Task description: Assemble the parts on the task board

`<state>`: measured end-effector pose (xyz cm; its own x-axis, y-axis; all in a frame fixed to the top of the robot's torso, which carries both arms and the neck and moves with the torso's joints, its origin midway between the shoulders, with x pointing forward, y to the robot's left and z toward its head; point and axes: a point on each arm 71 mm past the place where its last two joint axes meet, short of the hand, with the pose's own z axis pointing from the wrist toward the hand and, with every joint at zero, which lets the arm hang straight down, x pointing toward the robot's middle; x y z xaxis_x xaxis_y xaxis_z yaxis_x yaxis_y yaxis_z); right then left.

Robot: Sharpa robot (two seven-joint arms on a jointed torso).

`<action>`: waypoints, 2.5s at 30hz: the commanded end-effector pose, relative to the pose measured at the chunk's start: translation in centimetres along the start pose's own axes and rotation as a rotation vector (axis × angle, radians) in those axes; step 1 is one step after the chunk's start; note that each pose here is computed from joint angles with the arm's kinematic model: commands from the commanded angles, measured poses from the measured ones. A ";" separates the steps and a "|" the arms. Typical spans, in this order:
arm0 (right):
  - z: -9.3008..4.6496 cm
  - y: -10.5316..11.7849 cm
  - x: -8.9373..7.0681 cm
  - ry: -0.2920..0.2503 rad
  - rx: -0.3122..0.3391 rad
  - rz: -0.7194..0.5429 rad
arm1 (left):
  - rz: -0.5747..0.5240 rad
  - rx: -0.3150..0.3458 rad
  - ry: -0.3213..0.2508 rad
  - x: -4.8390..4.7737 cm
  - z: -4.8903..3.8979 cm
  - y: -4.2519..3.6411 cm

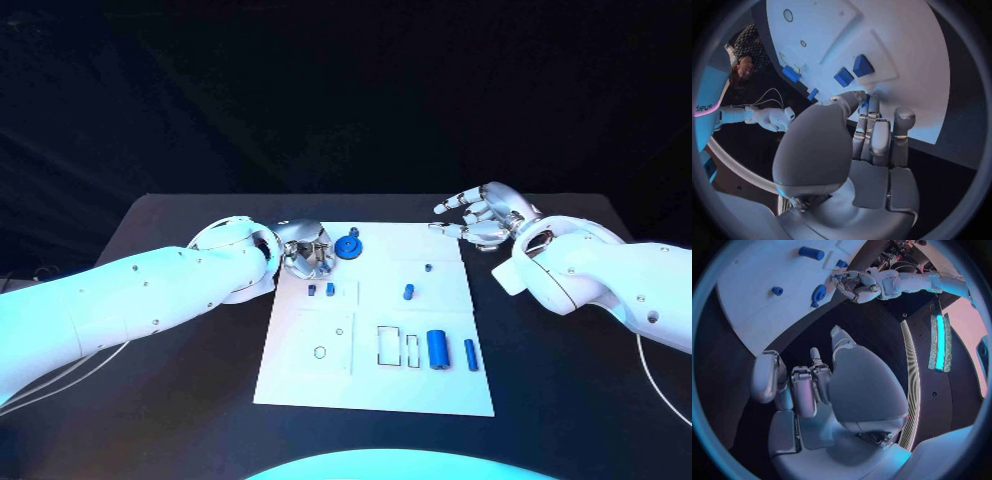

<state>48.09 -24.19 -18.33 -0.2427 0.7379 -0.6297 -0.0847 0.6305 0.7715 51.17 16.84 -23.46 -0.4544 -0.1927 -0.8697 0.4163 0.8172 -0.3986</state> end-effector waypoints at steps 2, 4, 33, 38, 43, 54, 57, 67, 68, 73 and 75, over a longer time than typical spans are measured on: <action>0.0 0.1 0.1 0.003 -0.011 -0.001 | 0.007 0.001 0.027 0.50 0.14 -0.31; 0.0 0.1 0.1 0.003 -0.011 -0.001 | 0.007 0.000 0.026 0.50 0.17 -0.32; 0.0 0.0 0.0 0.002 -0.010 -0.002 | 0.008 0.002 0.027 0.48 0.10 -0.23; 0.0 0.0 0.1 0.004 -0.008 -0.002 | 0.007 0.008 0.009 0.35 0.08 -0.27; 0.0 0.0 0.1 0.004 -0.008 -0.001 | 0.006 0.009 0.002 0.30 0.07 -0.28; 0.0 -0.1 0.0 0.003 -0.007 -0.002 | 0.006 -0.002 0.003 0.26 -0.04 0.00; 0.0 -0.1 0.0 0.003 -0.006 -0.002 | 0.006 -0.008 0.005 0.25 -0.09 0.16; 0.0 -0.2 0.0 0.003 -0.002 -0.003 | 0.020 -0.029 0.016 0.20 -0.41 0.82; 0.0 -0.3 0.0 0.003 -0.001 -0.003 | 0.022 -0.031 0.015 0.18 -0.46 0.89; 0.0 -0.4 -0.2 -0.002 0.003 -0.004 | 0.025 -0.040 0.002 -0.10 -0.82 1.36; 0.1 -0.5 -0.3 -0.007 0.002 -0.007 | 0.020 -0.042 -0.003 -0.33 -1.02 1.64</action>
<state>48.25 -24.68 -18.56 -0.2351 0.7377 -0.6329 -0.0740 0.6357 0.7684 51.22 18.79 -23.63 -0.4469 -0.1829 -0.8757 0.3848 0.8444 -0.3728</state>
